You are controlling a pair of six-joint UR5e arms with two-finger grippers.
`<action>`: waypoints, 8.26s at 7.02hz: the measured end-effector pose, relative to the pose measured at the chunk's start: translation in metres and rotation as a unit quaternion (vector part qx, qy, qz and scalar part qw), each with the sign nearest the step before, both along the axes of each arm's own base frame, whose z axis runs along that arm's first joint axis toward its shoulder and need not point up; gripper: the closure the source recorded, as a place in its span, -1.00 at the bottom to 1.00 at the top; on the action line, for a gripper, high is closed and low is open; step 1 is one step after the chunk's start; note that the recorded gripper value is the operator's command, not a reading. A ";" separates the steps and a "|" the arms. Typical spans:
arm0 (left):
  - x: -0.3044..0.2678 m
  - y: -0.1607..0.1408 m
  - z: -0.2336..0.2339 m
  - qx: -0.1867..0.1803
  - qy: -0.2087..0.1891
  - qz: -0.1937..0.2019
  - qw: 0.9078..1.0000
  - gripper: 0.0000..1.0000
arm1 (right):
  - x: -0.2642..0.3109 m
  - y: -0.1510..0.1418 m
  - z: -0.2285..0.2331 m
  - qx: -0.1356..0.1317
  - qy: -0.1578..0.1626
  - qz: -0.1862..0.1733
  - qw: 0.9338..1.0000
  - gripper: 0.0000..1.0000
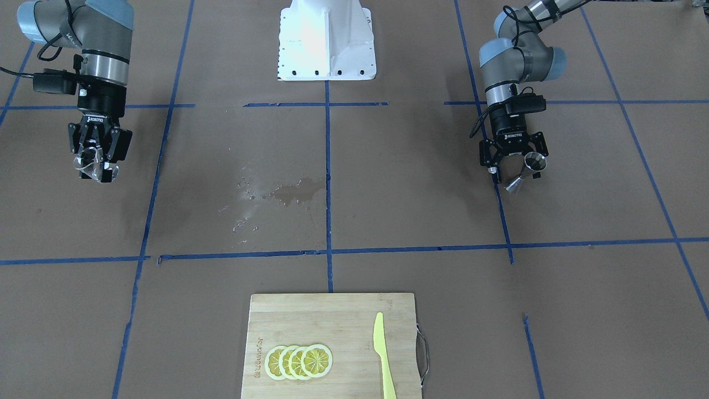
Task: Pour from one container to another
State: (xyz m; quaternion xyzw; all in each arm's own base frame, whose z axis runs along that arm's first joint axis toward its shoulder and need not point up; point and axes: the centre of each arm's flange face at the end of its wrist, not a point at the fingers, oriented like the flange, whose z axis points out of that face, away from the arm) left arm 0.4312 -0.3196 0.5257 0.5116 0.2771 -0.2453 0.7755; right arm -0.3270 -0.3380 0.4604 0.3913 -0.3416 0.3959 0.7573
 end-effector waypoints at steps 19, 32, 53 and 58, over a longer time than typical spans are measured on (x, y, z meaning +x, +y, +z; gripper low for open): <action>-0.116 0.069 -0.093 -0.067 0.037 0.215 0.974 -1.00 | -0.077 0.057 0.082 0.062 0.127 -0.067 0.988 -0.30; -0.118 0.072 -0.108 -0.069 0.052 0.230 0.969 -1.00 | -0.027 0.075 0.064 0.012 0.154 -0.182 0.971 -1.00; -0.325 -0.187 -0.177 -0.197 -0.149 0.495 0.833 -1.00 | 0.347 -0.109 0.011 -0.172 0.120 -0.571 0.793 -1.00; -0.464 -0.220 0.036 -0.260 -0.059 0.506 0.820 -1.00 | 0.434 -0.113 0.108 -0.188 0.031 -0.546 0.816 -1.00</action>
